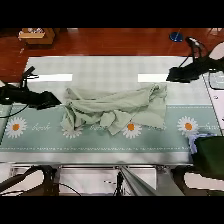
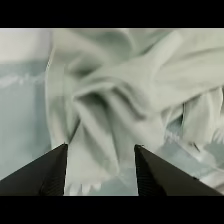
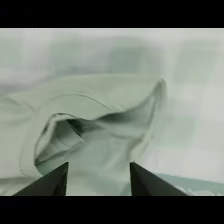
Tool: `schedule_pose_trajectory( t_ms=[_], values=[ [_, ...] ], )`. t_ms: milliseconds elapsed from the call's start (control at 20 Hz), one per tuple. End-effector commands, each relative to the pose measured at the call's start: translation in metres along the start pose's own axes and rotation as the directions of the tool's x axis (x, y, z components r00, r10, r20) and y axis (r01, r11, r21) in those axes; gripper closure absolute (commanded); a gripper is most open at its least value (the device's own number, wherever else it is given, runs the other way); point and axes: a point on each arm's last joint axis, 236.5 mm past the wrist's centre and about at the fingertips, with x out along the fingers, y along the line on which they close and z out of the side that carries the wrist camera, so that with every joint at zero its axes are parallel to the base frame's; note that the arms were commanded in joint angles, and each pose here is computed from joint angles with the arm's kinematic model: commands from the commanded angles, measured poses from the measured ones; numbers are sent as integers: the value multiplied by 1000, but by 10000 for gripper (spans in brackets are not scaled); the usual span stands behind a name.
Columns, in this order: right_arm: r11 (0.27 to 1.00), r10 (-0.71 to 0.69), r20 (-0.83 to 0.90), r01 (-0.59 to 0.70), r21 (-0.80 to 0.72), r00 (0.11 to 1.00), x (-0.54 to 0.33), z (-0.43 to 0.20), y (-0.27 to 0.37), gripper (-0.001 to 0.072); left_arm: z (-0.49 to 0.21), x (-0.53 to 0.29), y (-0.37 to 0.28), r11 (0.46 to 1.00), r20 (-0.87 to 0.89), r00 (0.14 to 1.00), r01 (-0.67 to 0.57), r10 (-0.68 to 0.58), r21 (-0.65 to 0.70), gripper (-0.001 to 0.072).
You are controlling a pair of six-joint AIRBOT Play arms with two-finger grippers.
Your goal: Fold the shirts.
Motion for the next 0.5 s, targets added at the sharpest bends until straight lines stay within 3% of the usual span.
schedule_pose_trajectory(
  t_ms=[0,150,250,450],
  values=[
    [994,-55,-101,64,86,993,-18,-34,-50,237,-54,-16,7,991,-104,993,41,-54,-131,196],
    [988,10,-132,10,154,991,-6,-53,-59,238,-97,10,-9,965,-149,975,130,-167,-229,189],
    [985,58,-136,-35,166,989,3,-59,-51,238,-117,28,-16,937,-172,957,175,-234,-301,53],
    [980,121,-122,-100,170,985,10,-60,-38,238,-129,54,0,918,-139,968,144,-208,-370,36]
  ],
)
